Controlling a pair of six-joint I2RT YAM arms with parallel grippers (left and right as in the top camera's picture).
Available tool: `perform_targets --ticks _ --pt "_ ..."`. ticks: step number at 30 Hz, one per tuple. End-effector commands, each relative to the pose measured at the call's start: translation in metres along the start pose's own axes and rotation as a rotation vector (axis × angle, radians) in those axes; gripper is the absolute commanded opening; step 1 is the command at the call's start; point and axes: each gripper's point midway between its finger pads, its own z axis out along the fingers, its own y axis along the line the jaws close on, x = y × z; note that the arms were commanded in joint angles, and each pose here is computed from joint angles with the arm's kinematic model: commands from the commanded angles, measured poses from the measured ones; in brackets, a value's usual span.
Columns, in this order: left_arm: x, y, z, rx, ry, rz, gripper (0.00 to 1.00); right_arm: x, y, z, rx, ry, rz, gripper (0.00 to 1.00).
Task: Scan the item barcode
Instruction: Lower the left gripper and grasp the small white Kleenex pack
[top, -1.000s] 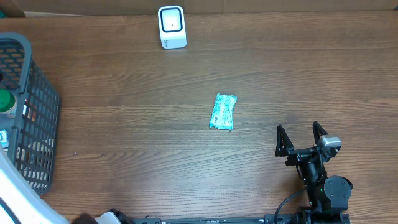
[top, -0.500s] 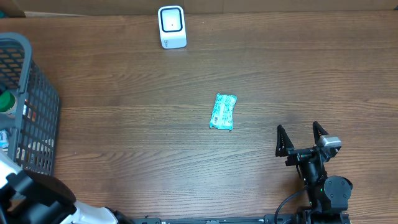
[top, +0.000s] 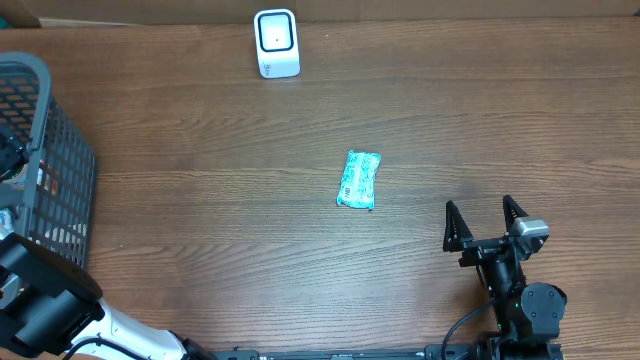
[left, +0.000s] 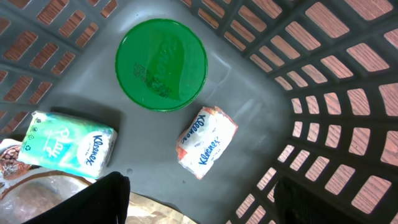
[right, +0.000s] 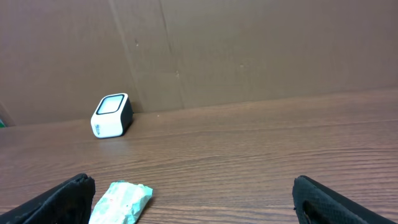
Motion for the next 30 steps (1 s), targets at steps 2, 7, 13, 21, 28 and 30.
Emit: perform_targets --ticks 2,7,13,21,28,30 --pt "0.004 -0.002 0.010 0.018 0.024 0.032 0.78 0.002 0.000 0.000 -0.002 -0.002 0.000 1.00" --pt "0.007 -0.002 0.013 0.018 0.032 0.040 0.79 0.002 0.000 0.000 -0.002 -0.002 0.000 1.00" --pt "0.007 -0.002 0.013 0.018 0.032 0.042 0.81 0.002 0.000 0.000 -0.002 -0.002 0.000 1.00" --pt "0.011 -0.001 0.017 0.019 0.041 0.071 0.81 0.002 0.000 0.000 -0.002 -0.002 0.000 1.00" --pt "0.023 0.003 0.033 0.005 0.063 0.073 0.82 0.002 0.000 0.000 -0.002 -0.002 0.000 1.00" --pt "0.023 0.003 0.034 0.001 0.060 0.075 0.82 0.002 0.000 0.000 -0.002 -0.002 0.000 1.00"
